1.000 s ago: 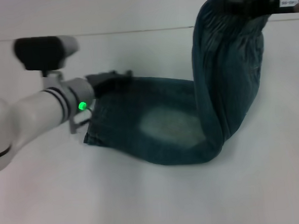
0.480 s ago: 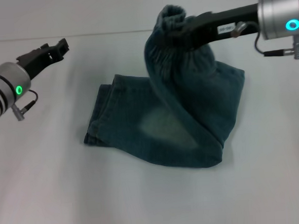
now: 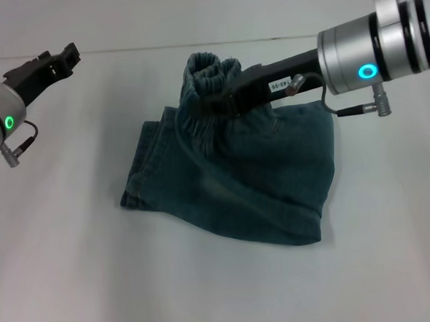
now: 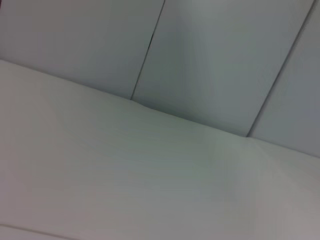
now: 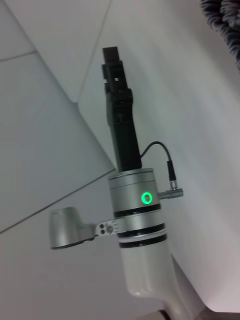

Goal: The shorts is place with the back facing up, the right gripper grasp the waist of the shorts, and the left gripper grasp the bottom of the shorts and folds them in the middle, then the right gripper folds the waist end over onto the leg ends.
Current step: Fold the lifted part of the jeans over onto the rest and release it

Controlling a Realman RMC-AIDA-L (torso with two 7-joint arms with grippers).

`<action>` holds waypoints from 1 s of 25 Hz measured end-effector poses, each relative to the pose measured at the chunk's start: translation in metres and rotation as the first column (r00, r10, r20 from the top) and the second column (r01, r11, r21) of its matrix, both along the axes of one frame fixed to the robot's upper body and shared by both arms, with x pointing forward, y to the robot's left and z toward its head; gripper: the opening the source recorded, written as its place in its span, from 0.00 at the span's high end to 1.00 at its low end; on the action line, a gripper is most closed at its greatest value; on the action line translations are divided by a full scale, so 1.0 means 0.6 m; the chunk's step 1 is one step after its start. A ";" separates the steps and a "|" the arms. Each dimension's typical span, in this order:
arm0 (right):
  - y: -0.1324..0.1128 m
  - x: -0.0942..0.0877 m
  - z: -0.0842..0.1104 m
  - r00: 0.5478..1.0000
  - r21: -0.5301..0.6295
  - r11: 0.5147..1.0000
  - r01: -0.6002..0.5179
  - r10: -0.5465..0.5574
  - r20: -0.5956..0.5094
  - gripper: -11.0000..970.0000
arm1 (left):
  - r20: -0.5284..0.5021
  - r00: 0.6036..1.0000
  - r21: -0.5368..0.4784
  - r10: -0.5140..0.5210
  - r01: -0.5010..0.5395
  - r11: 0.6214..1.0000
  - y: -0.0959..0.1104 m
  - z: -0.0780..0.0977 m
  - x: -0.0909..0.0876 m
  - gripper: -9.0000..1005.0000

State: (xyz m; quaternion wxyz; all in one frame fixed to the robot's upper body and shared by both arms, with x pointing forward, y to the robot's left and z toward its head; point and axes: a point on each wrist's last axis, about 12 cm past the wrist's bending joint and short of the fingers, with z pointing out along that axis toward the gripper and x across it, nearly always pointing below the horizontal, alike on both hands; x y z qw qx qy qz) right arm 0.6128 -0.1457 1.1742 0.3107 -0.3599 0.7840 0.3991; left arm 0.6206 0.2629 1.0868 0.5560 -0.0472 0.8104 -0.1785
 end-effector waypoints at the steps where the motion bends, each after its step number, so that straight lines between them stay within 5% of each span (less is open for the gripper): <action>1: 0.003 0.001 -0.004 1.000 -0.006 1.000 -0.002 0.002 -0.005 0.88 | 0.000 1.000 0.003 -0.003 0.003 1.000 -0.001 0.000 0.000 0.50; 25: 0.053 0.018 -0.017 0.998 -0.105 0.992 -0.066 0.065 -0.007 0.87 | 0.008 1.000 0.023 -0.016 0.016 1.000 -0.003 0.002 0.002 0.50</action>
